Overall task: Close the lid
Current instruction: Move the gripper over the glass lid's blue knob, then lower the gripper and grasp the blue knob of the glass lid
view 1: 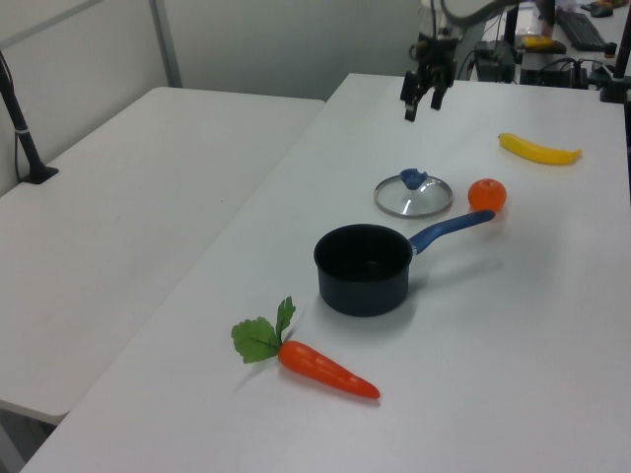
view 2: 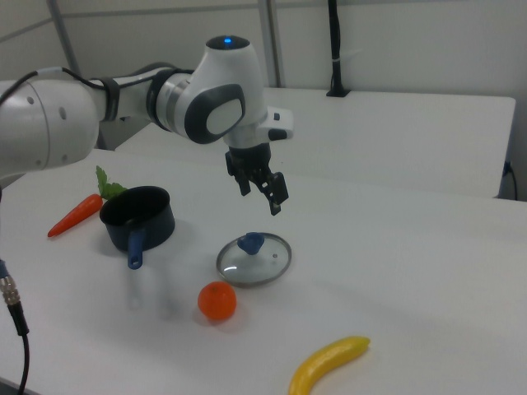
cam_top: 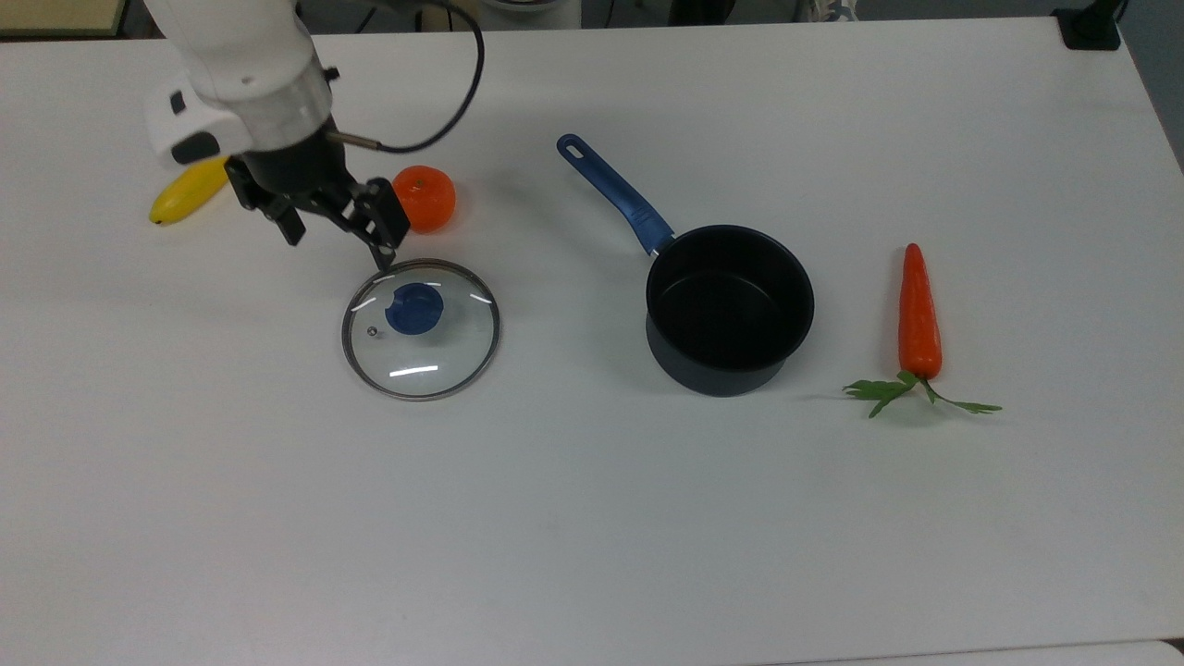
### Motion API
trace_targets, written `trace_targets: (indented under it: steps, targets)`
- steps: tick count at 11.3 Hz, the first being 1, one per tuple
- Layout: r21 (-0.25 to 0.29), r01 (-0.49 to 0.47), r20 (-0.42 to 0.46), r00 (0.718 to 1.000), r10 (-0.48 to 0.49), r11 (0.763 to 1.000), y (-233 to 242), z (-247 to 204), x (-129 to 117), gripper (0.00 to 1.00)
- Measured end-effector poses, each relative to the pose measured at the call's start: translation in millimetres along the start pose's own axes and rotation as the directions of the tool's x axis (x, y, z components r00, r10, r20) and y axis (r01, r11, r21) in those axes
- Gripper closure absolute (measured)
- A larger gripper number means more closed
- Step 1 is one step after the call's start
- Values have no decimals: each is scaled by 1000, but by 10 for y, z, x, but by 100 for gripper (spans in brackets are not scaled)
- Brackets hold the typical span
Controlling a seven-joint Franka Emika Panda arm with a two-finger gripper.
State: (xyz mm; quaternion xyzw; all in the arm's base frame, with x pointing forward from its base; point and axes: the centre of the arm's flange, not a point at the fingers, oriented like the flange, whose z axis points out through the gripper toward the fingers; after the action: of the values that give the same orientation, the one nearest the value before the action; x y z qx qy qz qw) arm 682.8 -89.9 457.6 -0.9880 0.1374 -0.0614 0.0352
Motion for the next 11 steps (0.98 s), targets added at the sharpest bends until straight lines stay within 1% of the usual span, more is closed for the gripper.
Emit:
trace_targets:
  steps: [2,4,5,8,11]
  targets:
    - [-4,30,24,999,-29,1000,-221,277,-14,0]
    - [-3,34,9,999,-34,999,-366,400,-31,0]
    - [-4,29,7,1000,-29,1000,-387,443,-30,0]
    - [-14,22,42,999,-21,1000,-370,679,-63,0]
    - [-20,18,67,998,-16,1000,-336,810,-108,0]
